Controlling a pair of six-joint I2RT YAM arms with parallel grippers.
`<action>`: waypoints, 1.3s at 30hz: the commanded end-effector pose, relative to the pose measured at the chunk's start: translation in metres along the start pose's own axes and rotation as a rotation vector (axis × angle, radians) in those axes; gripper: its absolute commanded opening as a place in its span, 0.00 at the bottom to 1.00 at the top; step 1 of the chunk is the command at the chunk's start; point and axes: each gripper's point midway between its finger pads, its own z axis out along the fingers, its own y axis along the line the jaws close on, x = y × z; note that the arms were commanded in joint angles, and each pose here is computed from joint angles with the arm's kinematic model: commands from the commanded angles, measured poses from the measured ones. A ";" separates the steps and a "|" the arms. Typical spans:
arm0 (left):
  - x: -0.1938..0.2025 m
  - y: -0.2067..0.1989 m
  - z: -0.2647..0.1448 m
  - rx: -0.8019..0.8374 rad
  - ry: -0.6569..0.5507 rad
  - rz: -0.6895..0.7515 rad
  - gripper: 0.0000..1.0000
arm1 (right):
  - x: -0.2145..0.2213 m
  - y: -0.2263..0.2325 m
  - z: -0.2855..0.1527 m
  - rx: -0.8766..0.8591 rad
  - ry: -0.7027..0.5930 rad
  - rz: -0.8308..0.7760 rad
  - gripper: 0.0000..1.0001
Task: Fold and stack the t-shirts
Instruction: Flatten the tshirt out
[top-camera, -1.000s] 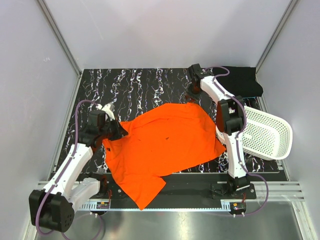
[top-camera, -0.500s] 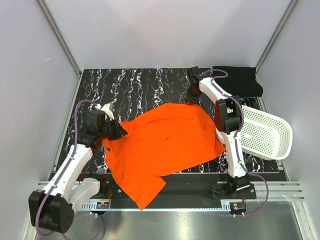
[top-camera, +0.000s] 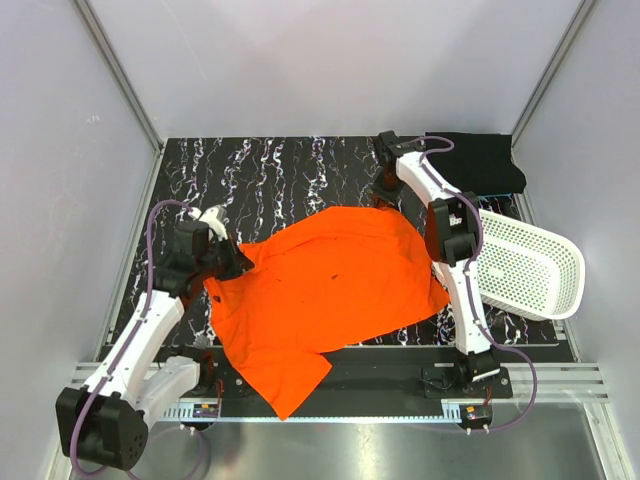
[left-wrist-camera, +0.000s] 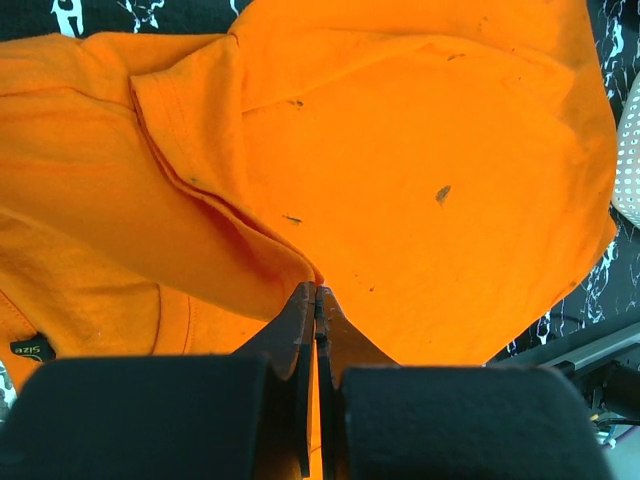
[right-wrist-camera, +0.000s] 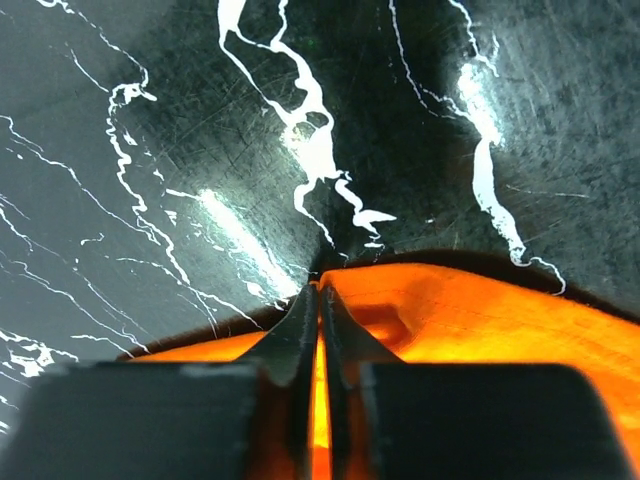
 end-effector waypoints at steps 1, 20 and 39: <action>-0.028 -0.014 -0.009 0.032 -0.099 0.053 0.00 | 0.015 -0.025 0.034 0.122 0.039 -0.037 0.02; -0.044 0.006 -0.028 -0.116 -0.172 0.095 0.00 | -0.118 0.070 -0.089 -0.390 -0.488 -0.007 0.00; -0.047 0.026 -0.025 -0.219 -0.187 0.080 0.00 | -0.074 0.039 -0.053 -0.487 -0.298 0.024 0.06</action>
